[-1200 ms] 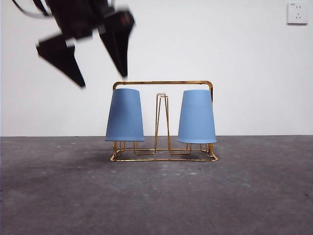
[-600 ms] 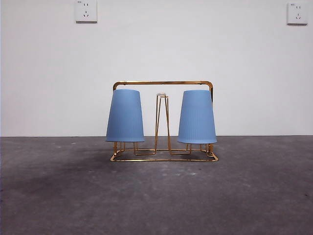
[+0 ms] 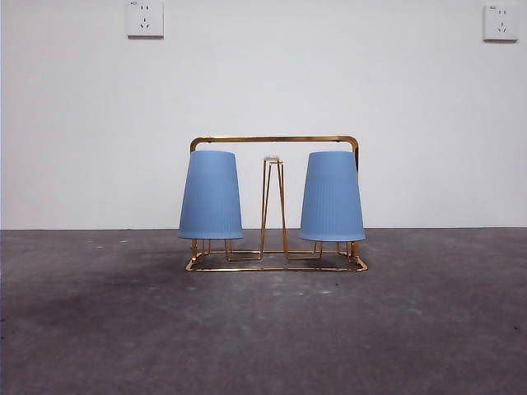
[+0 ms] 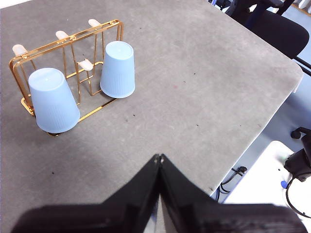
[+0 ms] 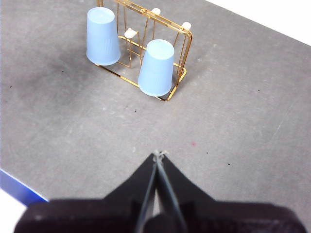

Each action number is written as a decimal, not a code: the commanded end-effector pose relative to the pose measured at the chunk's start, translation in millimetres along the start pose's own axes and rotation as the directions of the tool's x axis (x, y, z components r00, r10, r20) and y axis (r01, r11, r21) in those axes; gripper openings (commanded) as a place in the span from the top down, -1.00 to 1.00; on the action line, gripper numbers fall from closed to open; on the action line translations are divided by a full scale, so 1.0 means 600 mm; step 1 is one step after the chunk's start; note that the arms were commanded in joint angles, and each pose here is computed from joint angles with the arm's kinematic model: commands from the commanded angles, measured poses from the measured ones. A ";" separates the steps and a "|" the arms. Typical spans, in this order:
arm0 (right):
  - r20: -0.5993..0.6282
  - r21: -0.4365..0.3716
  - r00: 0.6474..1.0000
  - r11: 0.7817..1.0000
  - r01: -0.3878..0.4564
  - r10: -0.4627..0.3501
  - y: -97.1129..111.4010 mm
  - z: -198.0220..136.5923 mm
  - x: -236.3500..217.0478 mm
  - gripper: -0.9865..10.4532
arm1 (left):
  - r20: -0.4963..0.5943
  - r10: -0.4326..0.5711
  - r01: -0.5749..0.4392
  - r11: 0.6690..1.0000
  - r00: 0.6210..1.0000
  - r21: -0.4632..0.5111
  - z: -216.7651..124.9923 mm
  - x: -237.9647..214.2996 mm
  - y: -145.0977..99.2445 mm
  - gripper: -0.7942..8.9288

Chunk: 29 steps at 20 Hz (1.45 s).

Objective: Pick up cup 1,put cup 1 in the cup rack,pick up cup 2,put cup 2 in the cup rack

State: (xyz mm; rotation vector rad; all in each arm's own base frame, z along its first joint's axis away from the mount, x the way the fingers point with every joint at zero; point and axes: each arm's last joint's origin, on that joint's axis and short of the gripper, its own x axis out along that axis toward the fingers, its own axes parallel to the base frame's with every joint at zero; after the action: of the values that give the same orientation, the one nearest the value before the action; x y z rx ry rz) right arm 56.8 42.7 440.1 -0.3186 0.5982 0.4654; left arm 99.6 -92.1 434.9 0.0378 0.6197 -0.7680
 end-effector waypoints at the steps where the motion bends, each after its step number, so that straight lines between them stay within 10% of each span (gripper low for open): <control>1: -0.025 0.003 1.000 1.000 0.003 -0.003 0.000 -0.004 0.002 0.82 | -0.006 0.001 -0.001 1.000 1.000 -0.002 -0.002 0.002 0.000 0.84; 8: -0.025 0.003 1.000 1.000 0.003 -0.003 0.000 -0.004 0.002 0.82 | 0.051 0.168 -0.169 0.985 0.984 0.026 0.008 0.009 0.008 0.84; 12: -0.025 0.003 1.000 1.000 0.003 -0.003 0.000 -0.004 0.002 0.82 | 0.281 0.376 -0.418 0.902 0.883 0.109 0.034 -0.021 0.030 0.84; 16: -0.025 0.003 1.000 1.000 0.003 -0.003 0.000 -0.004 0.002 0.82 | 0.560 0.230 -0.423 0.873 0.796 0.243 0.034 -0.080 0.055 0.84; 21: -0.026 0.003 1.000 1.000 0.003 -0.003 0.000 -0.004 0.002 0.82 | 0.635 0.385 -0.607 0.777 0.670 0.170 -0.062 -0.062 0.094 0.84; 25: -0.026 0.003 1.000 1.000 0.003 -0.003 0.000 -0.004 0.002 0.82 | 0.541 0.459 -0.604 0.788 0.705 0.118 -0.176 0.007 0.128 0.84; 29: -0.026 0.003 1.000 1.000 0.003 -0.003 0.000 -0.004 0.002 0.82 | 0.554 0.505 -0.602 0.799 0.662 -0.008 -0.283 0.076 0.159 0.84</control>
State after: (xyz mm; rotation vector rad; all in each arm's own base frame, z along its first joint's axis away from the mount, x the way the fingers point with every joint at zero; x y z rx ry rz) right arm 56.7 42.7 440.1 -0.3187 0.5985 0.4654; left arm 99.1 -9.4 259.4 0.2067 -0.0462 -0.1958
